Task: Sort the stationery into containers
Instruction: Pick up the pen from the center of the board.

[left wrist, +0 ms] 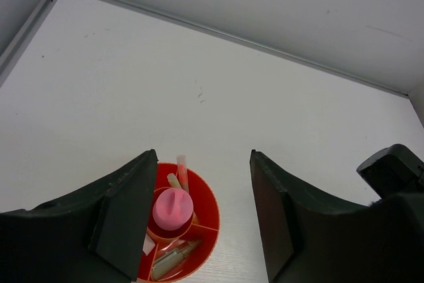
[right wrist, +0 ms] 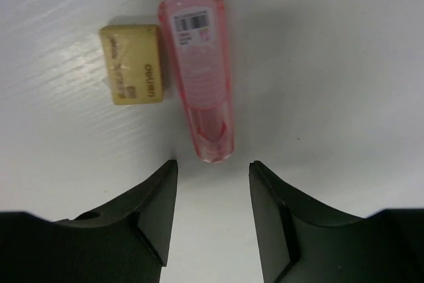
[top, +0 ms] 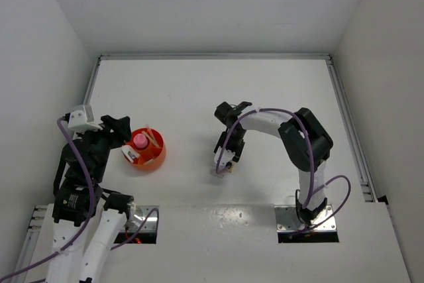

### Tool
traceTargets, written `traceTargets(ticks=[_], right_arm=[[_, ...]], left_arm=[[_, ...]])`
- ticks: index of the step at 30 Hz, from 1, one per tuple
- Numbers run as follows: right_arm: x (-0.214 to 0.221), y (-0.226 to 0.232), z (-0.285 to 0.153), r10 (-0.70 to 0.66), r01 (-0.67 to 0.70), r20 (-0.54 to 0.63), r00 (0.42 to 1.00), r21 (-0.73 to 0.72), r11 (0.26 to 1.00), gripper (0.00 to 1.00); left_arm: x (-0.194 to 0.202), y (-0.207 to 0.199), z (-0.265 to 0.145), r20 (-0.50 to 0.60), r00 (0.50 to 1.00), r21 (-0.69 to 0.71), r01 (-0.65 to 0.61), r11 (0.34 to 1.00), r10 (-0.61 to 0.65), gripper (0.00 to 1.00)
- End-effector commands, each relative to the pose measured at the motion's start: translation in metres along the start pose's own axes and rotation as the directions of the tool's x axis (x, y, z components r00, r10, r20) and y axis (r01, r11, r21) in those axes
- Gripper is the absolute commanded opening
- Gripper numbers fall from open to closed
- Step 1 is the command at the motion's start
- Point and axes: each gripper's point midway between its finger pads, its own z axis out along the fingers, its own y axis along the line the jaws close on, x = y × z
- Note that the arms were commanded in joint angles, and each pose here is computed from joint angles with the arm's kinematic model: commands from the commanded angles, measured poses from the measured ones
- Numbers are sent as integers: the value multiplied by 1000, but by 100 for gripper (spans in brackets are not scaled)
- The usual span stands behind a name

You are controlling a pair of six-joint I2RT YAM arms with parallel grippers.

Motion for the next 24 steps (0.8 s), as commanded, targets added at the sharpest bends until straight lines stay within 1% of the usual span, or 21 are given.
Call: traceTargets(ticks=[1, 6, 9, 10, 11, 12, 17, 24], right_arm=[[-3, 6, -6, -30, 30, 19, 999, -44, 999, 48], [-11, 6, -2, -46, 48, 30, 998, -45, 998, 48], [-14, 4, 6, -38, 41, 66, 997, -43, 998, 48], [-12, -1, 4, -42, 44, 61, 997, -34, 998, 49], [-13, -1, 5, -37, 40, 75, 997, -41, 998, 49], [-14, 3, 9, -27, 32, 86, 996, -59, 998, 49], [-19, -6, 12, -36, 41, 111, 993, -43, 998, 49], [-35, -7, 16, -42, 54, 160, 986, -69, 996, 49]], left_arm=[[-7, -4, -2, 28, 1000, 20, -9, 1000, 8, 64], [-7, -4, -2, 28, 1000, 20, -9, 1000, 8, 64], [-7, -4, -2, 28, 1000, 20, 1, 1000, -1, 64], [-11, -5, -3, 36, 999, 23, 2, 1000, -3, 64], [-8, -4, -3, 27, 1000, 19, 0, 1000, -1, 64], [-14, -6, -7, 43, 999, 26, 3, 1000, -4, 64], [-11, -5, -7, 34, 999, 22, 2, 1000, -2, 64], [-9, -4, -7, 25, 1000, 19, 0, 1000, -1, 64]])
